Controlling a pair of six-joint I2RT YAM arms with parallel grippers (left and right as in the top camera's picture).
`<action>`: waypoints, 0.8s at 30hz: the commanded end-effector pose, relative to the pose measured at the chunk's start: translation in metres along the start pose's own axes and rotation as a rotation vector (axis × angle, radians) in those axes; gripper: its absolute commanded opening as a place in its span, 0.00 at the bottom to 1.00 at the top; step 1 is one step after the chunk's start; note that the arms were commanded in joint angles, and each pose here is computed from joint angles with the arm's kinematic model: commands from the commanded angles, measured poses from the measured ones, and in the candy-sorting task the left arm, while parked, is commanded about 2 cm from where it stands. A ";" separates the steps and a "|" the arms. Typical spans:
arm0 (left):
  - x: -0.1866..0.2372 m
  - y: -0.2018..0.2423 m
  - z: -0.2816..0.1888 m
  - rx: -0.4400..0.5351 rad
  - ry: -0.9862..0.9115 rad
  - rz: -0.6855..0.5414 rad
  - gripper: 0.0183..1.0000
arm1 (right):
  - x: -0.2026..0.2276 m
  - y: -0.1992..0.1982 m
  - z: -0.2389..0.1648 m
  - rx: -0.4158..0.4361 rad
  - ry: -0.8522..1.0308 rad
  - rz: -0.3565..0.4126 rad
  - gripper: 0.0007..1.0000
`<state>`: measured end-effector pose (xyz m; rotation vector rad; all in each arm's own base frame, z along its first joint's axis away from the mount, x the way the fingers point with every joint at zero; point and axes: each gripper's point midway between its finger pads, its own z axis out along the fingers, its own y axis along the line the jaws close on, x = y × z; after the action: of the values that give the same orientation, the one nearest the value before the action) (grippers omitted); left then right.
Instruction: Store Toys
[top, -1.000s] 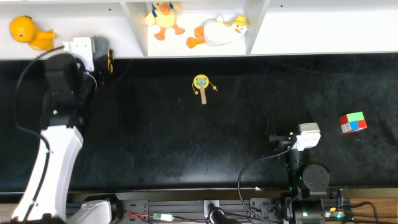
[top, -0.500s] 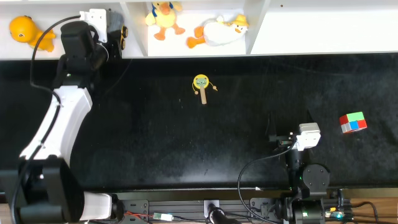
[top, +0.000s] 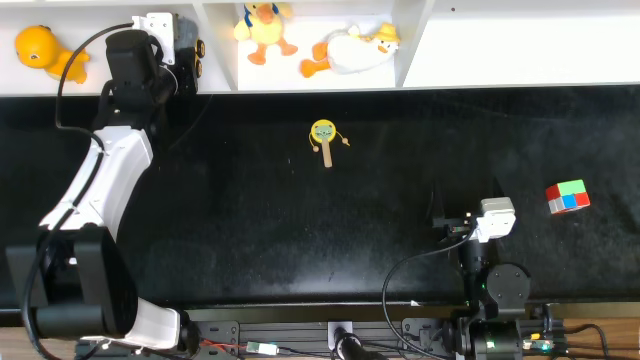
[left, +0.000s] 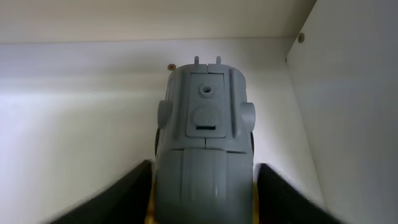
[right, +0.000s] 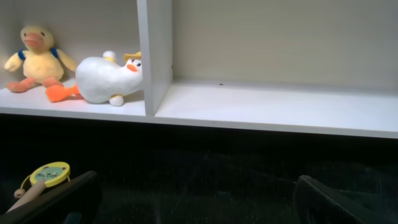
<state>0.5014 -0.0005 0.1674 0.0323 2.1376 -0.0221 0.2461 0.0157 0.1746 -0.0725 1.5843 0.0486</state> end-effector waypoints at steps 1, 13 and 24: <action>-0.007 0.003 0.002 -0.018 -0.006 -0.018 1.00 | 0.003 0.000 0.000 0.003 -0.003 0.003 1.00; 0.027 0.025 -0.049 -0.091 0.170 -0.042 1.00 | 0.003 0.000 0.000 0.003 -0.003 0.003 1.00; 0.112 0.028 -0.160 -0.129 0.121 -0.068 1.00 | 0.003 0.000 0.000 0.003 -0.003 0.003 1.00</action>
<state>0.3389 0.0395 0.1731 -0.1231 2.2501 0.0825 0.2461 0.0156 0.1746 -0.0719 1.5843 0.0486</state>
